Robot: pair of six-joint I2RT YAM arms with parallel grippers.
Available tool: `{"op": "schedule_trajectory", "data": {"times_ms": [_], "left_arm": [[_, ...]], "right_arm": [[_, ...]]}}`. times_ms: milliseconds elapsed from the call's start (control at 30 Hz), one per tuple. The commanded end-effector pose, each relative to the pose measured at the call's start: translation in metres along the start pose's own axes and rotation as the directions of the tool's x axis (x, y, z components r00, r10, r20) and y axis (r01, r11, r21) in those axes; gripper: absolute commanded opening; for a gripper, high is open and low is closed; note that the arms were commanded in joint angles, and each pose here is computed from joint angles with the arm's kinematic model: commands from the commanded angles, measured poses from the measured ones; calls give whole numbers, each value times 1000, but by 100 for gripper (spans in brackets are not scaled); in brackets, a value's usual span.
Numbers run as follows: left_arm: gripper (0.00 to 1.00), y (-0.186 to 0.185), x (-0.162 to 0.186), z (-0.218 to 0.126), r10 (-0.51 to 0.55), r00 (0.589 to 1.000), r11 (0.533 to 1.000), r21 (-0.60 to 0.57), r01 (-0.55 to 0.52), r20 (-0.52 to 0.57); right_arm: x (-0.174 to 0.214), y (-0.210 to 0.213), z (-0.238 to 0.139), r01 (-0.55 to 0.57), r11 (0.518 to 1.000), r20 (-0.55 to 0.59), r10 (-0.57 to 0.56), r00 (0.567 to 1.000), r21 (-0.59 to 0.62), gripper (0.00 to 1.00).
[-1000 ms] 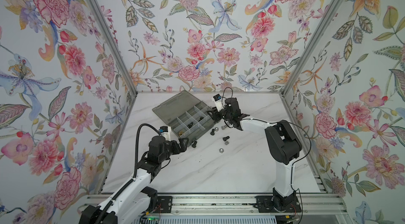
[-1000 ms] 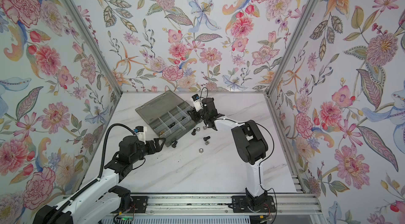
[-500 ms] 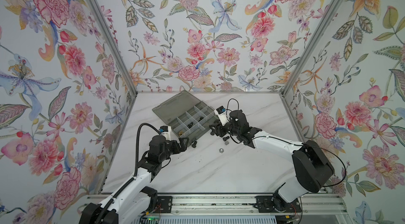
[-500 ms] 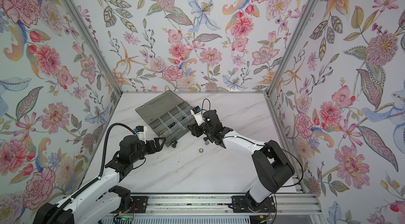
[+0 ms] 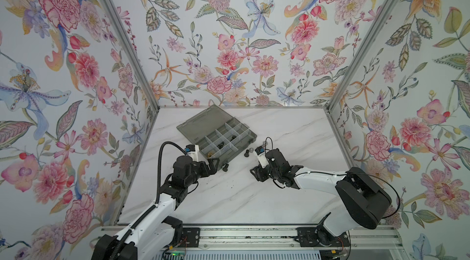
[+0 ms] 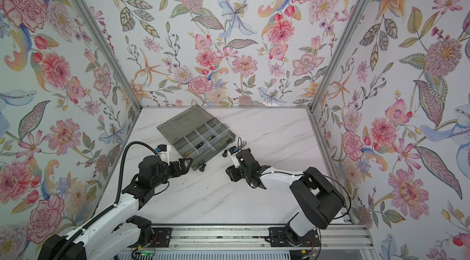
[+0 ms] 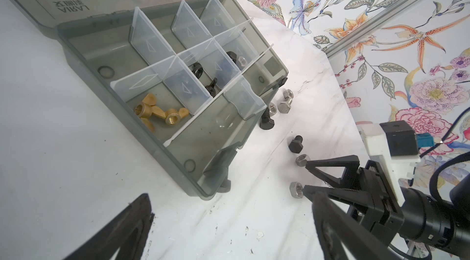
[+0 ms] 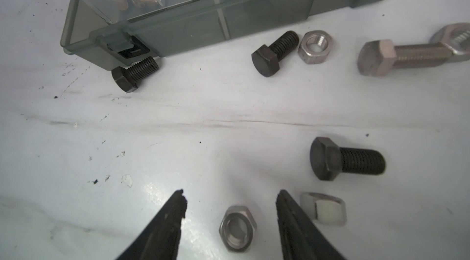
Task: Sort the screws and nuts into containers
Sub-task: 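Move the right gripper back down around another silver hex nut and close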
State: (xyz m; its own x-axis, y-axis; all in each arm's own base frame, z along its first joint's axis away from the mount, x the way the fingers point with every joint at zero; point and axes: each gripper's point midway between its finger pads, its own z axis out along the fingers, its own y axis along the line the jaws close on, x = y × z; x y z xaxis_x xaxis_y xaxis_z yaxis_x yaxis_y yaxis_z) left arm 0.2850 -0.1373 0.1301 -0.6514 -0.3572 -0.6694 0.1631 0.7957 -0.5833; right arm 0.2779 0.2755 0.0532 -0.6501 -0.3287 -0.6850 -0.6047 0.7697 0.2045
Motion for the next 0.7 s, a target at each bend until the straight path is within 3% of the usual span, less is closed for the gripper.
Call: {"op": "schedule_trajectory", "data": {"times_ms": [0, 667], "left_arm": [[99, -1, -10, 0, -1, 1000, 1000, -10, 1, 13], [99, 0, -7, 1, -5, 1000, 1000, -5, 5, 9]], "right_arm": [[6, -2, 1, -31, 999, 8, 31, 999, 19, 60], [64, -10, 3, -55, 995, -62, 60, 996, 78, 57]]}}
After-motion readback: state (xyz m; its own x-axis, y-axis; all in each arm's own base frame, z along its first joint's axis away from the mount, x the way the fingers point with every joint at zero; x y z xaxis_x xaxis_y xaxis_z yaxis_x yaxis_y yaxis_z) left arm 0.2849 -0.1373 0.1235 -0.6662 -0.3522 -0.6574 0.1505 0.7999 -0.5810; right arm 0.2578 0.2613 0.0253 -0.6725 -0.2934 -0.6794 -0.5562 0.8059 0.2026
